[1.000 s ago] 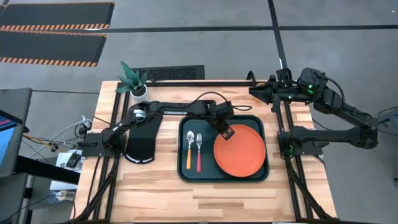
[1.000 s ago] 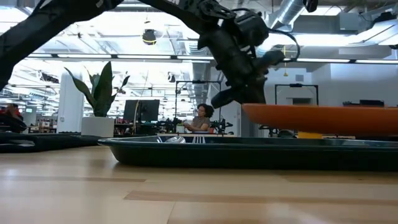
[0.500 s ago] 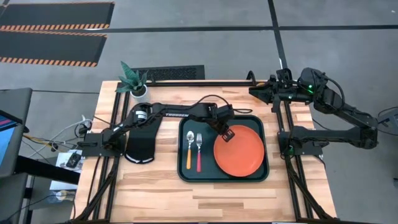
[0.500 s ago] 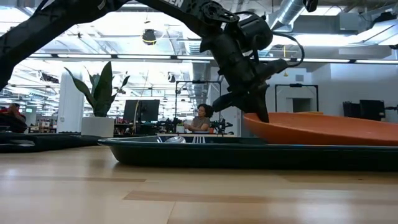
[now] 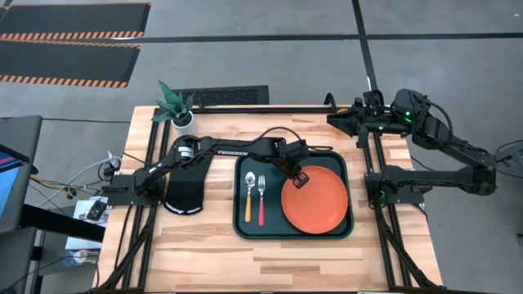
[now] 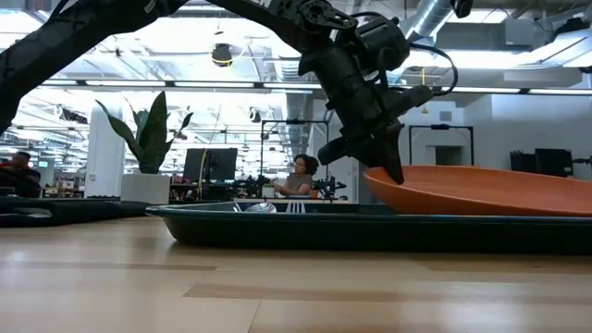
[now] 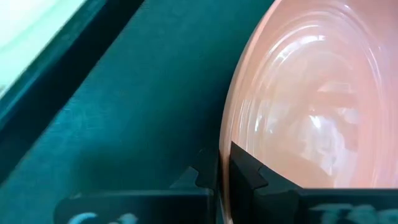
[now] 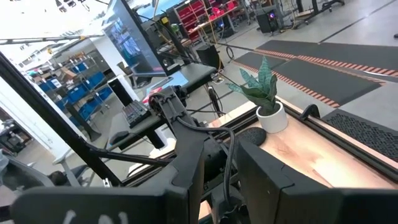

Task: Pick and place plate/cup/fork/spoon on tray
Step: Put the orange plate to the right of the pink fork on the black tray

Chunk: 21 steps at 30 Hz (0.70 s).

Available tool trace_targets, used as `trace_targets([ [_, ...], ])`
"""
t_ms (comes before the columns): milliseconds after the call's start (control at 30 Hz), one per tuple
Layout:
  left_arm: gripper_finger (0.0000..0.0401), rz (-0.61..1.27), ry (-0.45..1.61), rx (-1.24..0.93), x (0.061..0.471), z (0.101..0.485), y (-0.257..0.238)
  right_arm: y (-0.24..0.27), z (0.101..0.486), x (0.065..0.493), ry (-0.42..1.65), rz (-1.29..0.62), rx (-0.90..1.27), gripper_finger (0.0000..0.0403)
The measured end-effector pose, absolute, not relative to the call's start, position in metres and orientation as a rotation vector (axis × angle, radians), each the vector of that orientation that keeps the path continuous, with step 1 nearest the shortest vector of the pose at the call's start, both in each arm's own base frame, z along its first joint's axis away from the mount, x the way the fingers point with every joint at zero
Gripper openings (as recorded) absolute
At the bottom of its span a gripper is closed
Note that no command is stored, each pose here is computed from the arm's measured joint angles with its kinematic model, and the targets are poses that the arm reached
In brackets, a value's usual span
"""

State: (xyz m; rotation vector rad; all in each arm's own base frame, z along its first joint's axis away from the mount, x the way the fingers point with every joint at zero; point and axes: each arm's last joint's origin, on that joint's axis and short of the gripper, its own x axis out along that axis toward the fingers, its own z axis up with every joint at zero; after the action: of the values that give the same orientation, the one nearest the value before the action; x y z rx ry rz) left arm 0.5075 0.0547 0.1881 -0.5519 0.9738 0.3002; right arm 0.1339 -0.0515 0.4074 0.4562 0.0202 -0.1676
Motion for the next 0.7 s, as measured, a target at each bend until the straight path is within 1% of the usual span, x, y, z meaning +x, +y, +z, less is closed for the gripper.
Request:
trace_targets([
  [700, 0.0, 0.285, 0.978, -0.54, 0.5079, 0.1882, 0.0492, -0.0515, 0.4053, 0.1339, 0.04, -0.172, 0.462, 0.0118],
])
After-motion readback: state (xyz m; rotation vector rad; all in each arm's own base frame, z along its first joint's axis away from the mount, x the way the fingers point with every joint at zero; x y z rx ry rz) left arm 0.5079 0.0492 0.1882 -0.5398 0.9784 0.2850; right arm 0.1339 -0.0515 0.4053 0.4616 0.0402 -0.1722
